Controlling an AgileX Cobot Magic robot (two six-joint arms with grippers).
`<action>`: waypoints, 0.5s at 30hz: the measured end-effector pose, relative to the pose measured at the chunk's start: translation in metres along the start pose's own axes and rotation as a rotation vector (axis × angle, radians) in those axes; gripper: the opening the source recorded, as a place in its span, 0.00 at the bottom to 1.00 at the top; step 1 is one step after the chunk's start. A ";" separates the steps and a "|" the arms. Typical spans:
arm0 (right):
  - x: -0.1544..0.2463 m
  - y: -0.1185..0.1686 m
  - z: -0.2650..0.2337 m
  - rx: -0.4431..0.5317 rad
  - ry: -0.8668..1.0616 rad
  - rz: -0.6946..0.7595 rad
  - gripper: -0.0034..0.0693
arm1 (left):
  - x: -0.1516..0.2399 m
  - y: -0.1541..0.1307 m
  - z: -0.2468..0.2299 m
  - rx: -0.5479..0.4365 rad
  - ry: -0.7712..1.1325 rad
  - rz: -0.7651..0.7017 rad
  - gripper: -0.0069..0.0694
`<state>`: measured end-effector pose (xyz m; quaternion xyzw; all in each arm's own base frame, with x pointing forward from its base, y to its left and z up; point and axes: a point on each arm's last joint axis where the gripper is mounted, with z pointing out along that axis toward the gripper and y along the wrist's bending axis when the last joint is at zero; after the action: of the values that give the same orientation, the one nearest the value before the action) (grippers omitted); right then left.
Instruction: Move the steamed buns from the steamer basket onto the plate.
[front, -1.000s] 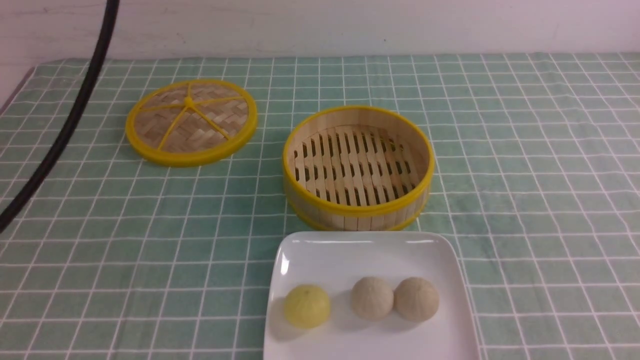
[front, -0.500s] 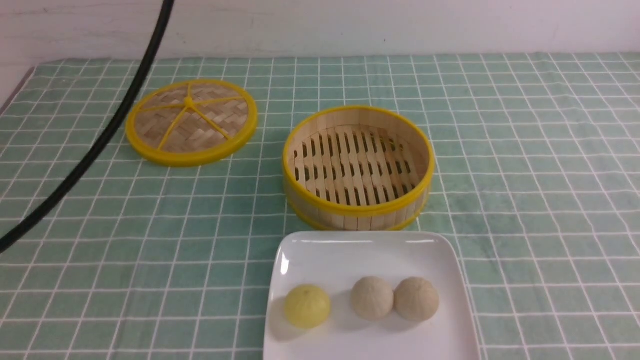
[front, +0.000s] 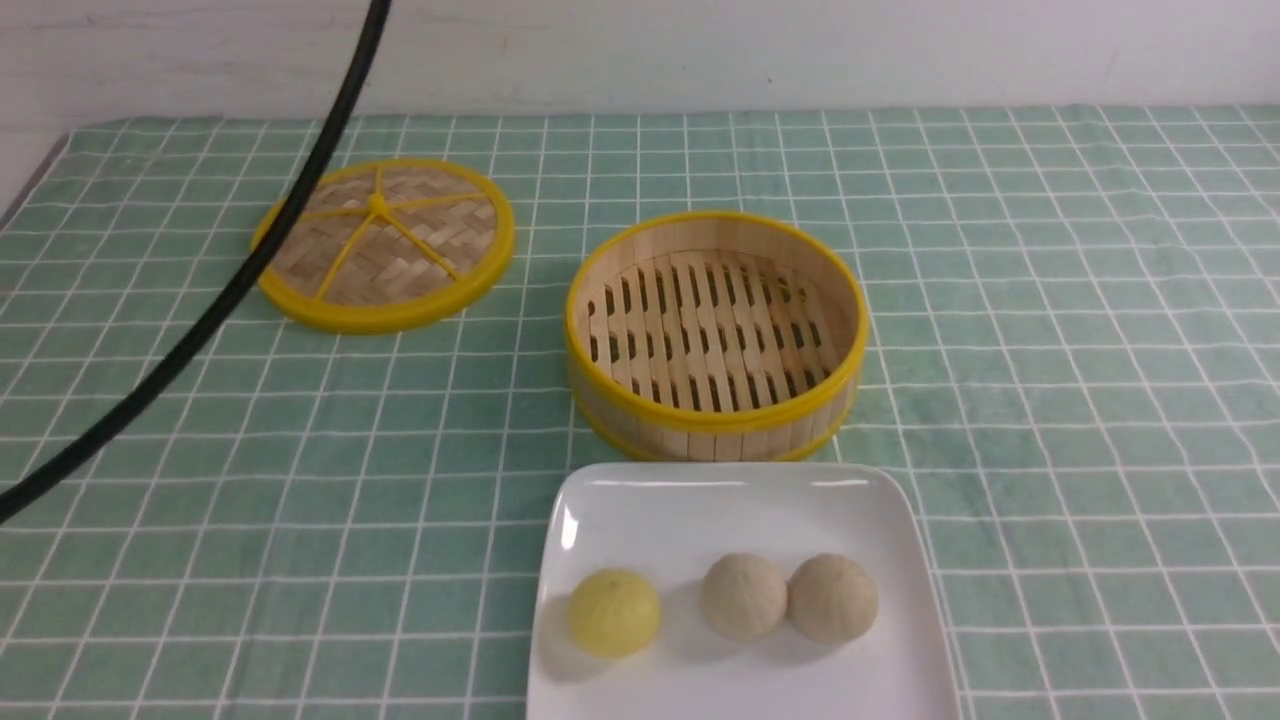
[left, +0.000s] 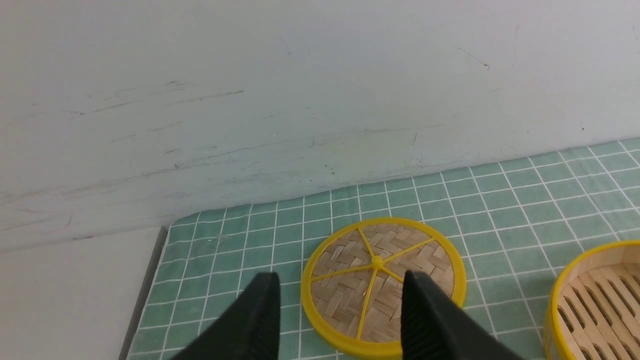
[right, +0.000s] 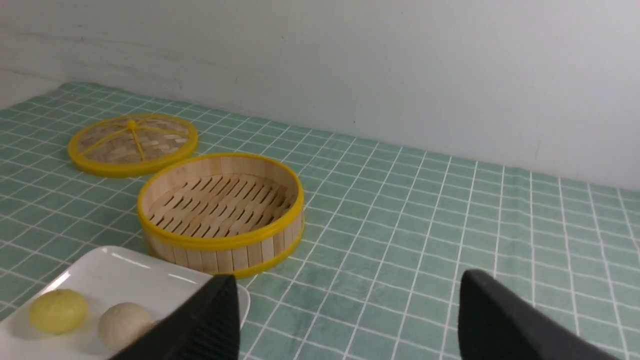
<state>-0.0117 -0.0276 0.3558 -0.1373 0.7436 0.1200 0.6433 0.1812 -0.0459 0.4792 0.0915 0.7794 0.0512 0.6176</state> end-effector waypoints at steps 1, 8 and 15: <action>0.003 0.000 0.000 -0.001 -0.008 0.006 0.83 | 0.000 0.000 0.000 0.000 0.000 0.000 0.55; 0.044 0.005 0.022 -0.019 0.038 0.026 0.83 | 0.000 0.000 0.000 0.001 0.000 -0.002 0.55; 0.070 0.010 0.041 -0.045 0.121 0.034 0.83 | 0.000 0.000 0.000 0.002 0.001 -0.032 0.55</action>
<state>0.0129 -0.0068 0.2807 -0.1460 0.7805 0.1390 0.5917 0.1811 -0.0461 0.4791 0.0797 0.7811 0.0407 0.6180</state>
